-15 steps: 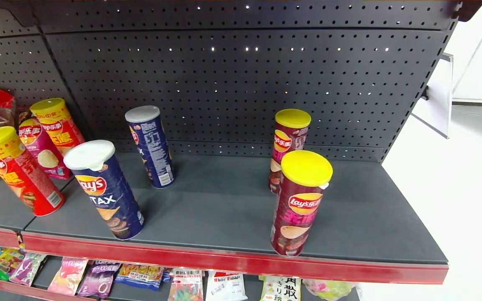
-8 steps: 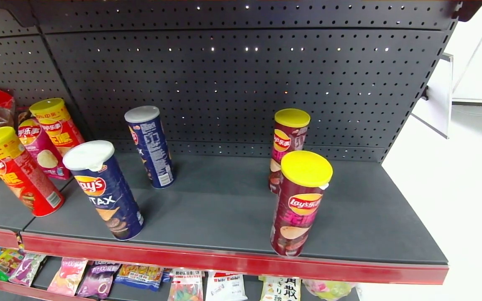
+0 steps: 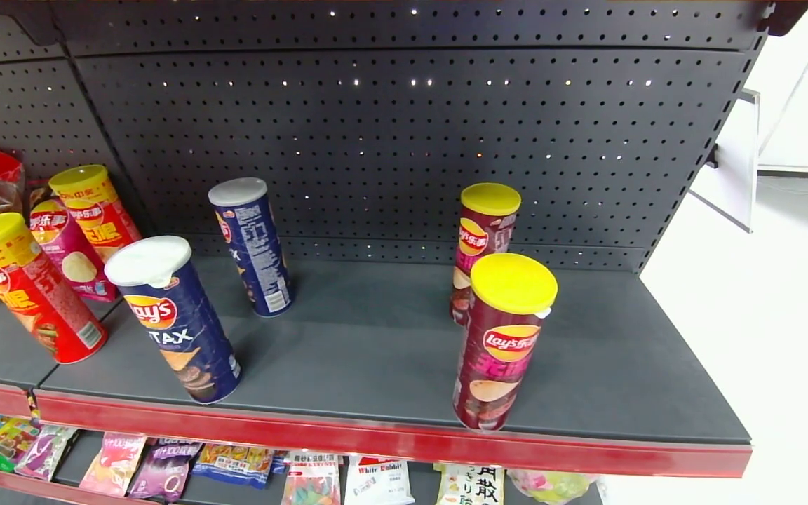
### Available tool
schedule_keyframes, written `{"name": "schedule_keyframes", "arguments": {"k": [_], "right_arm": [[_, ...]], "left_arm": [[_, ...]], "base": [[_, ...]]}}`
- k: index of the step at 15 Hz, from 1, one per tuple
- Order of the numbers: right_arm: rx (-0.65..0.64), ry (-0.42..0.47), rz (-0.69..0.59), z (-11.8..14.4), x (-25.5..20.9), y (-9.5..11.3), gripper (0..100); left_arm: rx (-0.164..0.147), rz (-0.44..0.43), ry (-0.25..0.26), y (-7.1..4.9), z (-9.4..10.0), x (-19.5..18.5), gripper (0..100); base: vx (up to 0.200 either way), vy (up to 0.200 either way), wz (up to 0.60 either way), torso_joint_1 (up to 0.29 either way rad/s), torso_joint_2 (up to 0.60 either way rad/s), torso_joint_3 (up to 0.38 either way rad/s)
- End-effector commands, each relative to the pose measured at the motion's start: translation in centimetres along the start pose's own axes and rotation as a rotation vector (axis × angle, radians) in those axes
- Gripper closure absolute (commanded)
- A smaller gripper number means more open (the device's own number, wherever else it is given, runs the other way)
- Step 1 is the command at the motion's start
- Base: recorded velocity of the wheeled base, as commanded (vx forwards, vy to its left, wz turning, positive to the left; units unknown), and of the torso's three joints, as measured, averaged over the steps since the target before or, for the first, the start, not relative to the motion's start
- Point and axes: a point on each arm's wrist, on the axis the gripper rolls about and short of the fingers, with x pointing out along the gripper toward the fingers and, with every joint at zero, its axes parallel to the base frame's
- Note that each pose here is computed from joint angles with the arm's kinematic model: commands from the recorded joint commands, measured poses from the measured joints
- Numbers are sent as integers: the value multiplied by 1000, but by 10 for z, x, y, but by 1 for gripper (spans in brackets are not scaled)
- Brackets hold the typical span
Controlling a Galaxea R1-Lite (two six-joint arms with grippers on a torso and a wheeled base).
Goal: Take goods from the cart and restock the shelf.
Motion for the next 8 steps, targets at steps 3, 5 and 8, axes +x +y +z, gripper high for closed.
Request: {"name": "schedule_keyframes", "arguments": {"k": [3, 5, 8], "right_arm": [[0, 1, 1, 0, 0, 0, 0], [0, 1, 3, 0, 0, 0, 0], [0, 1, 1, 0, 0, 0, 0]], "left_arm": [[-20, 105, 152, -1, 3, 12, 0], [-25, 269, 107, -3, 2, 8, 0], [-46, 372, 41, -6, 1, 5, 0]], "base": [[0, 0, 0, 0, 0, 0], [0, 0, 0, 0, 0, 0], [0, 0, 0, 0, 0, 0]]}}
